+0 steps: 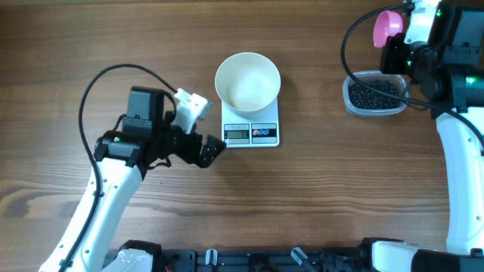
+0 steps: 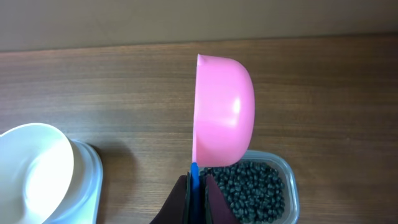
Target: Scoop item into bowl and weigh 150g on scale
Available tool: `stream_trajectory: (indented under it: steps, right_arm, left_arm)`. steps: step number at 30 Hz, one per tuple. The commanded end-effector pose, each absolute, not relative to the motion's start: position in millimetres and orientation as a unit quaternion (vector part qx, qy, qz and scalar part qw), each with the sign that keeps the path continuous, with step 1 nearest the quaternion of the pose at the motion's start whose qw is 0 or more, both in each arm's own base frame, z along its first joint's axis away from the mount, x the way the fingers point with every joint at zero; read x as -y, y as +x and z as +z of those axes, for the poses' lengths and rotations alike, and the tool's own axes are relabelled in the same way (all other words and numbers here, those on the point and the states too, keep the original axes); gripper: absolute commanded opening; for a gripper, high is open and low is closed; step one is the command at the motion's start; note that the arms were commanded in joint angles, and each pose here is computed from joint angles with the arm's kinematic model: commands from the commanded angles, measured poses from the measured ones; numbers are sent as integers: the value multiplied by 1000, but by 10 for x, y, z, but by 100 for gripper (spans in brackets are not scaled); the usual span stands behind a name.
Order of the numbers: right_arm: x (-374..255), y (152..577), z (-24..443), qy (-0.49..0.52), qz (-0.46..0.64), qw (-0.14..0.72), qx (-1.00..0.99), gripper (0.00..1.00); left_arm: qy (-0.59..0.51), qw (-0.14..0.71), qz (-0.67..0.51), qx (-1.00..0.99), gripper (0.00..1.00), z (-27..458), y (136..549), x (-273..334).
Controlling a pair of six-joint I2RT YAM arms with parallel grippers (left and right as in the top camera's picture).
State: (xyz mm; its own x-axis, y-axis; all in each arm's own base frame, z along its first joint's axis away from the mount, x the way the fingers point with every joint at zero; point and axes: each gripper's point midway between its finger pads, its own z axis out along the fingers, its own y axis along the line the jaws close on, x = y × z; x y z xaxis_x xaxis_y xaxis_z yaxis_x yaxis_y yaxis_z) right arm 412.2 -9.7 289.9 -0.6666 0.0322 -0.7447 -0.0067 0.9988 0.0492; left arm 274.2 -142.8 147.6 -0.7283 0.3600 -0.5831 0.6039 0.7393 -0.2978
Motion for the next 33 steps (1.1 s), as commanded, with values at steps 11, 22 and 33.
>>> stream_trajectory:
  steps: [11, 22, 33]
  right_arm:
    - [66, 4212, 2791, -4, 33, 395, -918, 4]
    - [53, 4192, 2760, -3, 38, 388, -921, 4]
    - [53, 4184, 2751, -2, 38, 386, -922, 4]
  left_arm:
    - [176, 261, -98, -944, 100, 1275, 2563, 1425]
    - [120, 433, -140, -882, 100, 1253, 2341, 1082]
    - [234, 414, -198, -857, 100, 1038, 2586, 1586]
